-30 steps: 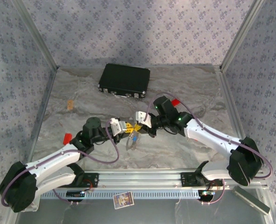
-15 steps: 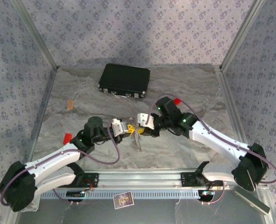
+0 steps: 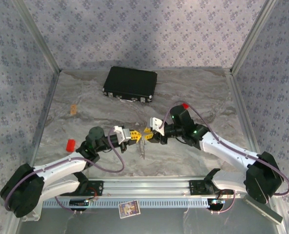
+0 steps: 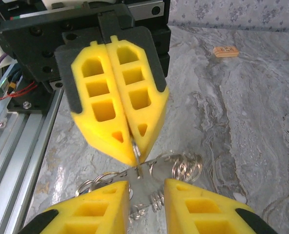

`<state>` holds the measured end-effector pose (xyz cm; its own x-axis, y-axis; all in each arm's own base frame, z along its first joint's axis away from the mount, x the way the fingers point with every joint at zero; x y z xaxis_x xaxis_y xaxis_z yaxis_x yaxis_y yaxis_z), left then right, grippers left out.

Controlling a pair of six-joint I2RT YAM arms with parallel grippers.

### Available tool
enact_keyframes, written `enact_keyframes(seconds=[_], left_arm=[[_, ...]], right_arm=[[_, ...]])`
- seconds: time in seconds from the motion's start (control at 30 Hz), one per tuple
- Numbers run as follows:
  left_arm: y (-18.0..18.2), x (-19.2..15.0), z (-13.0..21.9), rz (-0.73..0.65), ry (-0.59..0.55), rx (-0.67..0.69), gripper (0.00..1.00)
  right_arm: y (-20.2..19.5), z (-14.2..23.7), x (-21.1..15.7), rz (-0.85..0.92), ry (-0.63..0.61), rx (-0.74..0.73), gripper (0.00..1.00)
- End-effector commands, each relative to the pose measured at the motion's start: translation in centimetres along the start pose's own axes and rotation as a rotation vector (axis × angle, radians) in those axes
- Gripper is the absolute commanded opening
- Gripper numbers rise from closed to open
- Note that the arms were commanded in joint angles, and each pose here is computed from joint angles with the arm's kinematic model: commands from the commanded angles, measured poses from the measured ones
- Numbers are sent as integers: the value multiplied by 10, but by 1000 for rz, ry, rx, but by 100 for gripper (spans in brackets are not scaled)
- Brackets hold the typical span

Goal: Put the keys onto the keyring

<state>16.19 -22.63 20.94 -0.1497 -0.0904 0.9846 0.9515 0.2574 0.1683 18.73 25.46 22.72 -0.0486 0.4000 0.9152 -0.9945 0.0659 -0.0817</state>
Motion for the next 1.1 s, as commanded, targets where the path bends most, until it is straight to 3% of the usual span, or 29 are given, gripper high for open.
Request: enact_keyframes(seconds=[0.0, 0.2, 0.3, 0.37, 0.43, 0.53, 0.63, 0.77, 0.93, 1.07], left_arm=[[0, 18, 0, -25, -96, -23, 0], [1, 19, -1, -25, -112, -25, 0], [1, 21, -2, -20, -128, -27, 0], [1, 21, -2, -20, -132, -24, 0], [4, 20, -1, -12, -120, -4, 1], [7, 14, -2, -2, -46, 26, 18], [6, 7, -4, -18, 76, 16, 20], [4, -3, -8, -53, 229, 0, 19], [3, 0, -11, -66, 255, -11, 12], [4, 1, -11, -79, 273, -19, 3]], right_arm=[[0, -2, 9, -2, -64, 26, 25], [1, -9, 13, -4, -86, 52, 19], [0, -12, 14, -9, -86, 59, 12], [0, -13, 14, -9, -81, 61, 1], [-1, -11, 16, -5, -72, 57, 0], [0, -6, 18, 16, -50, 45, 0], [0, 0, 21, 48, 4, 31, 0], [0, 2, 18, 74, 118, 30, 0], [5, 2, 23, 124, 207, 39, 0], [9, 6, 33, 156, 200, 42, 0]])
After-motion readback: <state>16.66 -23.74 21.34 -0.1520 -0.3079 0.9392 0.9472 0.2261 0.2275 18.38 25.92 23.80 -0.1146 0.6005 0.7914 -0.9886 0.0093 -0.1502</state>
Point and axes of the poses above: each hand's point on the last joint's axis, 136 mm out from that joint toward the fingers, its own z axis back along the fingers, its own y axis along the line the jaws close on, x = y × z, the point moved 6 cm from there along z, back along the fingers, and after that the axes turned 3 degrees about -z, right-handed, at the moved point
